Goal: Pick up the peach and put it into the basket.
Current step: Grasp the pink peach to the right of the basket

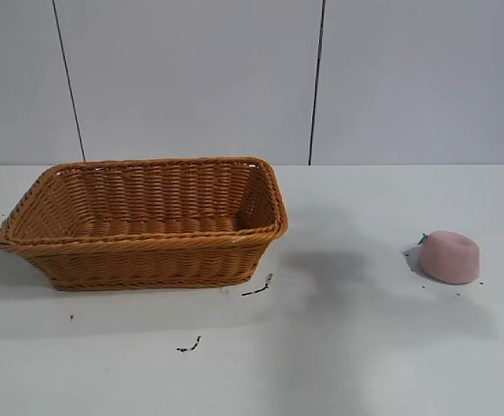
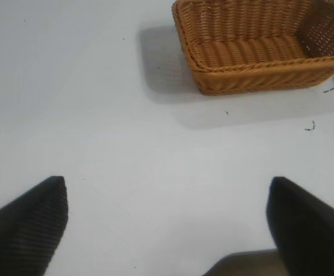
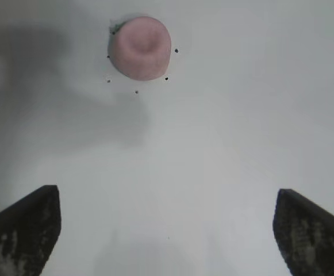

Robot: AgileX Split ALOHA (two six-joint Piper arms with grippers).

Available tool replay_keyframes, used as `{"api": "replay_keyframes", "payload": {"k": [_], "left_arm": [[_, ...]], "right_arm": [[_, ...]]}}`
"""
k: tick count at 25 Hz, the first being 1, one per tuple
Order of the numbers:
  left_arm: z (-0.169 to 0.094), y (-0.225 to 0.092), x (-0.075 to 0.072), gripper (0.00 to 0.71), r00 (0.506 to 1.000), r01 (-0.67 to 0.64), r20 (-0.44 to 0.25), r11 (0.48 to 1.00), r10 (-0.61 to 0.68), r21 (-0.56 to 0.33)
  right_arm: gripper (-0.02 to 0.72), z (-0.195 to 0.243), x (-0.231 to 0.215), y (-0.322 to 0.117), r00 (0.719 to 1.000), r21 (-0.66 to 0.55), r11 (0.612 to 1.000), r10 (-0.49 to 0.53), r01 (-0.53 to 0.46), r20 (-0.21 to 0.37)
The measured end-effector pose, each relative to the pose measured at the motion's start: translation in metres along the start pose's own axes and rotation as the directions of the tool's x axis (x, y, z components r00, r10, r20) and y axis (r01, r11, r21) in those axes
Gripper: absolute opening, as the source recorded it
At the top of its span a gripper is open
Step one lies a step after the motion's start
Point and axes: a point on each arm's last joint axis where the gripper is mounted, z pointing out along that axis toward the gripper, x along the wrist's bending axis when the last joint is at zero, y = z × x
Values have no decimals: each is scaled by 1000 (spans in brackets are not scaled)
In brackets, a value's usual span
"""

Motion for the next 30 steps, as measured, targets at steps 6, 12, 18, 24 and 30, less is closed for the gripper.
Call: {"api": "replay_keyframes", "payload": {"k": [6, 12, 18, 24, 30], "left_arm": [[0, 0, 0, 692, 1000, 0, 0, 1000, 0, 0], [0, 0, 0, 692, 1000, 0, 0, 1000, 0, 0], [0, 0, 0, 692, 1000, 0, 0, 1000, 0, 0], [0, 0, 0, 692, 1000, 0, 0, 1000, 0, 0], [0, 0, 0, 692, 1000, 0, 0, 1000, 0, 0]], "right_arm": [[689, 32, 8, 25, 999, 28, 999, -30, 30, -18], [689, 57, 31, 28, 996, 46, 996, -76, 77, -36], [689, 76, 26, 29, 997, 59, 995, -79, 79, -7], [689, 120, 24, 26, 997, 107, 991, -76, 77, -8], [689, 156, 24, 15, 997, 187, 980, -72, 73, -14]]}}
